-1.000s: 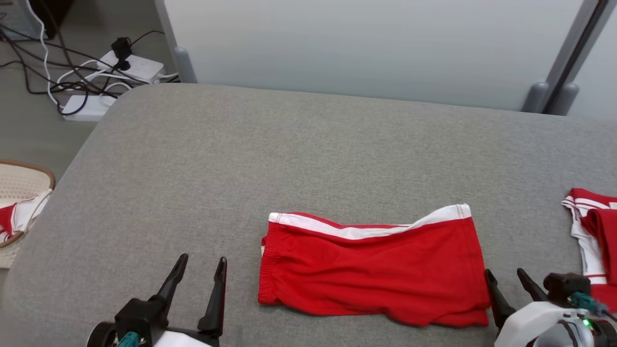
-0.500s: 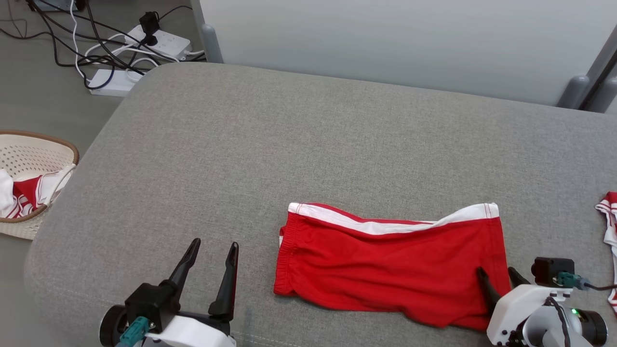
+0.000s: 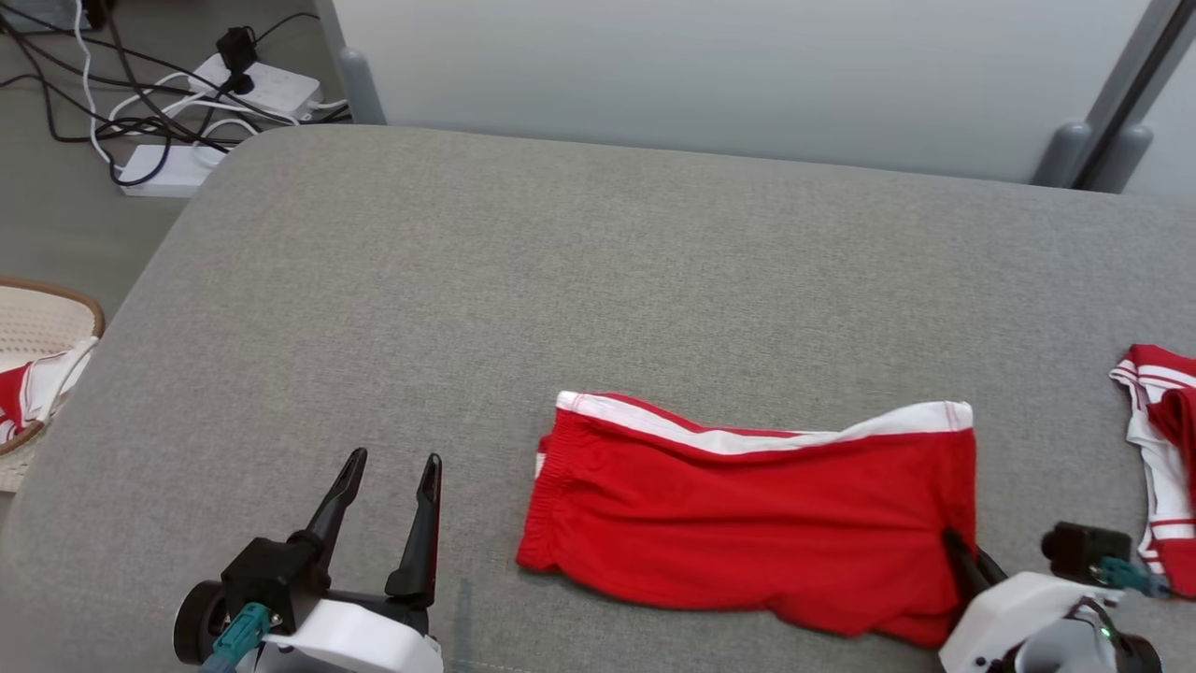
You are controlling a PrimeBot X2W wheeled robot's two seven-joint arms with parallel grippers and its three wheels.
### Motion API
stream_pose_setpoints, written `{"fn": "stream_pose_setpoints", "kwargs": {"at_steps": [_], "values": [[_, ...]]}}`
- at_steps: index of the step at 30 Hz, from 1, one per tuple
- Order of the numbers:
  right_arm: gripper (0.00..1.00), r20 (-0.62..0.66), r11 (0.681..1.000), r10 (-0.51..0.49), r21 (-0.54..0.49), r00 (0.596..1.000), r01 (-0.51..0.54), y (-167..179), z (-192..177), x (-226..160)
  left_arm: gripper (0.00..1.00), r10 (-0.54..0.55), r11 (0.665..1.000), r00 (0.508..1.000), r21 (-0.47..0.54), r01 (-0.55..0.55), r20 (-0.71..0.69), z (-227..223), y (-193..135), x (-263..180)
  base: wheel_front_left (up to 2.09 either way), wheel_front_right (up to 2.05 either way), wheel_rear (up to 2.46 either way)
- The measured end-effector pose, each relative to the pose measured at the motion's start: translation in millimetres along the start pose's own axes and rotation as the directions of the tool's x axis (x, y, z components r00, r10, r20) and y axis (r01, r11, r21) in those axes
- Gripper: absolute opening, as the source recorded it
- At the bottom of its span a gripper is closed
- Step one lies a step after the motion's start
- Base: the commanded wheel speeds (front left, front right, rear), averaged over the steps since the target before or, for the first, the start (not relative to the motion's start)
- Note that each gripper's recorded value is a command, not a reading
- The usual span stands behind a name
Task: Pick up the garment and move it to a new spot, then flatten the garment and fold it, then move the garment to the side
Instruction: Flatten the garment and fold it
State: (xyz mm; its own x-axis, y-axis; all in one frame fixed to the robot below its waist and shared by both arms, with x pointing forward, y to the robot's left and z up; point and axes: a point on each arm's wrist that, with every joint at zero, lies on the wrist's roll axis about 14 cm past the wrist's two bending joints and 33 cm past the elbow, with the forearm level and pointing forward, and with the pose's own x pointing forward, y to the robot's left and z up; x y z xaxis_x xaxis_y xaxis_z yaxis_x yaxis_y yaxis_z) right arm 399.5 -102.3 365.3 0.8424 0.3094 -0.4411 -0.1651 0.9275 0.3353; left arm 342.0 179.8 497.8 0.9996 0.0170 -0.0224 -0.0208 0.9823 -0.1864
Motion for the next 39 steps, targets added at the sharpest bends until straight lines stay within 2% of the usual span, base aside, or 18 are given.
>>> {"fn": "stream_pose_setpoints", "kwargs": {"at_steps": [6, 7, 10, 11, 13, 18, 21, 27, 30, 36, 38, 39], "values": [[0.00, 0.033, 0.992, -0.118, 0.058, 0.992, 0.116, -47, -5, -25, 1.00, -0.030, 1.000, 1.000, 0.002, 0.030, 0.002, 0, -7, 6, 0.00, 0.00, 0.00], [0.00, 0.050, 0.985, -0.161, 0.069, 0.986, 0.157, -64, -2, -36, 1.00, -0.050, 0.999, 0.999, 0.005, 0.050, 0.006, 1, -12, 11, 0.00, 0.00, 0.00], [0.00, 0.094, 0.979, -0.167, 0.137, 0.982, 0.153, -63, 6, -40, 1.00, -0.067, 0.998, 0.998, 0.006, 0.067, 0.002, -1, -16, 12, 0.00, 0.00, 0.00], [0.00, 0.104, 0.975, -0.157, 0.174, 0.982, 0.138, -57, 10, -39, 1.00, -0.071, 0.997, 0.997, 0.006, 0.071, 0.000, -1, -17, 12, 0.00, 0.00, 0.00], [0.00, 0.164, 0.974, -0.060, 0.225, 0.985, 0.022, -23, 34, -34, 1.00, -0.082, 0.997, 0.997, 0.007, 0.082, -0.003, -3, -20, 14, 0.00, 0.00, 0.00], [0.00, 0.284, 0.956, 0.146, 0.207, 0.948, -0.209, 46, 84, -35, 1.00, -0.092, 0.996, 0.996, 0.008, 0.092, -0.003, -3, -23, 16, 0.00, 0.00, 0.00], [0.00, 0.289, 0.933, 0.245, 0.191, 0.926, -0.306, 84, 93, -36, 1.00, -0.091, 0.996, 0.996, 0.010, 0.091, -0.009, -4, -22, 17, 0.00, 0.00, 0.00], [0.00, 0.170, 0.893, 0.400, 0.149, 0.901, -0.425, 149, 62, -32, 1.00, -0.078, 0.997, 0.996, 0.013, 0.078, -0.041, -11, -17, 16, 0.00, 0.00, 0.00], [0.00, 0.120, 0.890, 0.431, 0.107, 0.894, -0.443, 161, 51, -21, 1.00, -0.069, 0.998, 0.997, 0.013, 0.069, -0.047, -12, -14, 14, 0.00, 0.00, 0.00], [0.00, 0.075, 0.841, 0.520, 0.126, 0.851, -0.526, 196, 37, -12, 1.00, -0.063, 0.998, 0.997, 0.020, 0.064, -0.053, -13, -10, 14, 0.00, 0.00, 0.00], [0.00, 0.050, 0.843, 0.529, 0.090, 0.847, -0.531, 199, 30, -6, 1.00, -0.059, 0.998, 0.997, 0.022, 0.060, -0.055, -13, -9, 15, 0.00, 0.00, 0.00], [0.38, 0.043, 0.841, 0.530, 0.098, 0.847, -0.532, 201, 29, -2, 1.00, -0.055, 0.998, 0.997, 0.024, 0.057, -0.057, -14, -7, 16, 0.00, 0.00, 0.00]]}}
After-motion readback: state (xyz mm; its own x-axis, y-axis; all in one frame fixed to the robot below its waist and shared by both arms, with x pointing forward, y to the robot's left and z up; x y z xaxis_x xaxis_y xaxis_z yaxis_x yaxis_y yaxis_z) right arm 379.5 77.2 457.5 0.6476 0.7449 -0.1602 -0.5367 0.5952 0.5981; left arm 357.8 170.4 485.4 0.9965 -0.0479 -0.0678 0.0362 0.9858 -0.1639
